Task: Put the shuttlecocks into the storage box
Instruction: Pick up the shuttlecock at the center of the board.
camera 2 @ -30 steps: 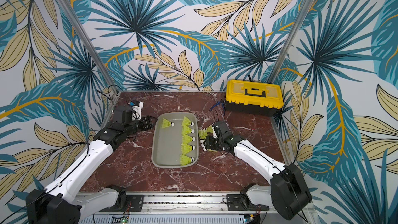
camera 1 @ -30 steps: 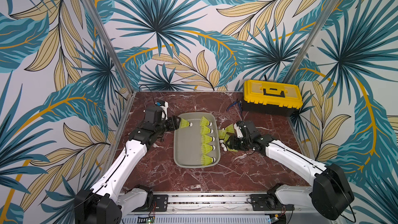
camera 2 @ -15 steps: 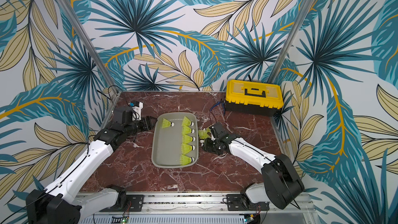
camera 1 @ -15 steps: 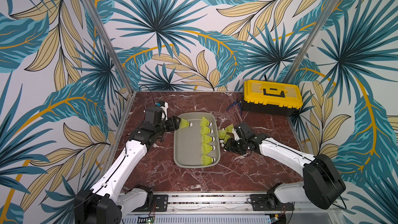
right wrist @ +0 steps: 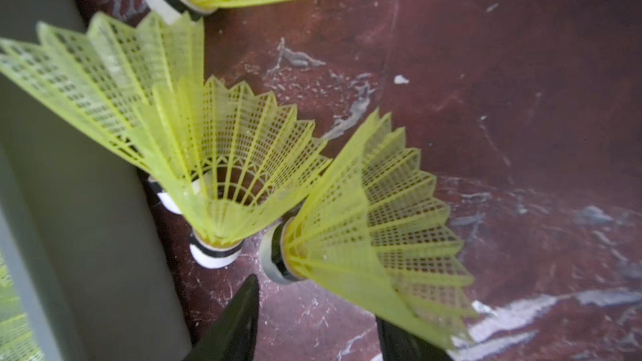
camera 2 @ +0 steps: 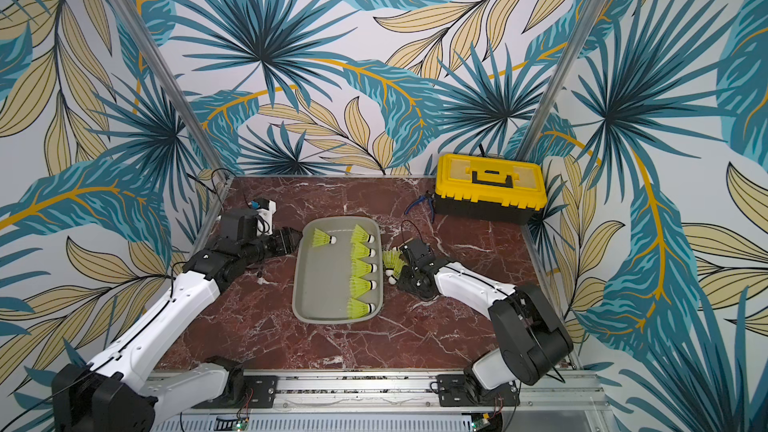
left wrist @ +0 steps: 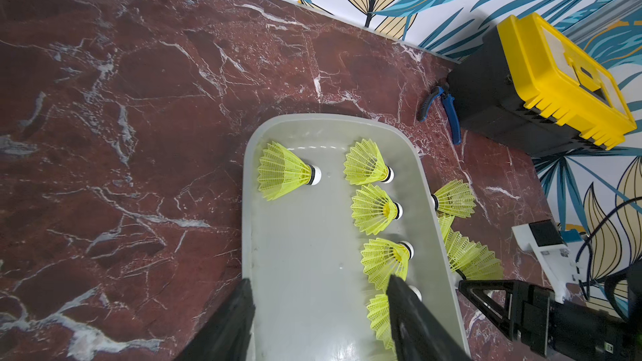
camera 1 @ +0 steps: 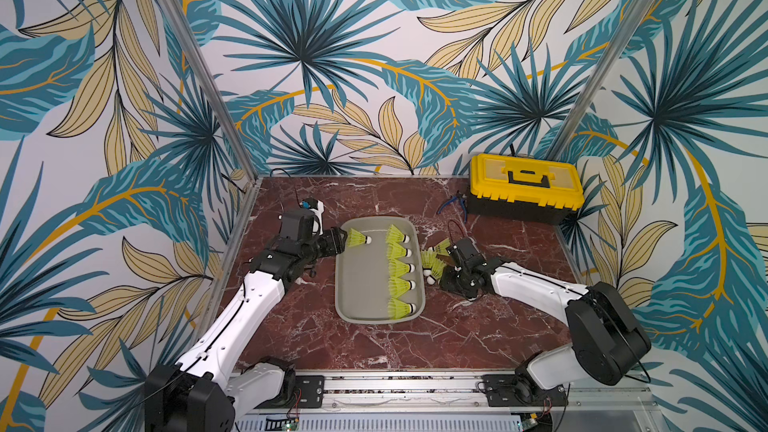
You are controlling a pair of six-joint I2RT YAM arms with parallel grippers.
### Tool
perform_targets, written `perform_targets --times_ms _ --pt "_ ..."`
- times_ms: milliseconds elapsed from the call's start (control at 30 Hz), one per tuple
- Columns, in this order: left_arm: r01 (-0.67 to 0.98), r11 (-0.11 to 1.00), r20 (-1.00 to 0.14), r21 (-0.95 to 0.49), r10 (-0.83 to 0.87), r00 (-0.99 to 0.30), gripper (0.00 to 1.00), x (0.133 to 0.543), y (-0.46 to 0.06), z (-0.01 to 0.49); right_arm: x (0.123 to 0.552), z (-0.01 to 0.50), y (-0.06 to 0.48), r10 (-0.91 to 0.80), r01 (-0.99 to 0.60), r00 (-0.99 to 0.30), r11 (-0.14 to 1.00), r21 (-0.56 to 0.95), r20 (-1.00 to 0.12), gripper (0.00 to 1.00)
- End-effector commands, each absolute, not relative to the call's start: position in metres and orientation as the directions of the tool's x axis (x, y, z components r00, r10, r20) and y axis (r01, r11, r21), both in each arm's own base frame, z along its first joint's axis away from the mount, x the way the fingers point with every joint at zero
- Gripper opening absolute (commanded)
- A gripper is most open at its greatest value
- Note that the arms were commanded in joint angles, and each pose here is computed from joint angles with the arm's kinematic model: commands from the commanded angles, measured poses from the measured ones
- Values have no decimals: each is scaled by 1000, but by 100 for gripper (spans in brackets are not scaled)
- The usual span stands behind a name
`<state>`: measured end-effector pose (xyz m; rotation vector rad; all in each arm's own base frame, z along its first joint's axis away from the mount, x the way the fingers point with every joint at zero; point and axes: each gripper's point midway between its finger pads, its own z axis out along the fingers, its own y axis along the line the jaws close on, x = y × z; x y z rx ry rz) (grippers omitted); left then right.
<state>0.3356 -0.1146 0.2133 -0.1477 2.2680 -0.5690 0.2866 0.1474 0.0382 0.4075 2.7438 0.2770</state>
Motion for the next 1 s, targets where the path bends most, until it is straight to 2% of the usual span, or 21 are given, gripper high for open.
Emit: perform_targets --times_ms 0,200,533,733,967 --pt "51 902 -656 -429 -272 -704 63 332 -110 198 283 34 131 336 292 -877 940 174 -344 55" --pt "55 900 -650 -433 -269 -711 63 332 -112 196 283 39 117 356 324 -846 934 147 -396 56" --pt "56 898 -643 -437 -268 -717 63 331 -113 191 291 37 133 381 320 -844 923 215 -378 59" --pt "62 897 -649 -437 -267 -713 63 331 -113 197 294 32 134 386 334 -842 922 197 -377 59" --pt "64 895 -655 -442 -273 -705 63 333 -113 202 290 28 122 335 323 -858 941 97 -389 45"
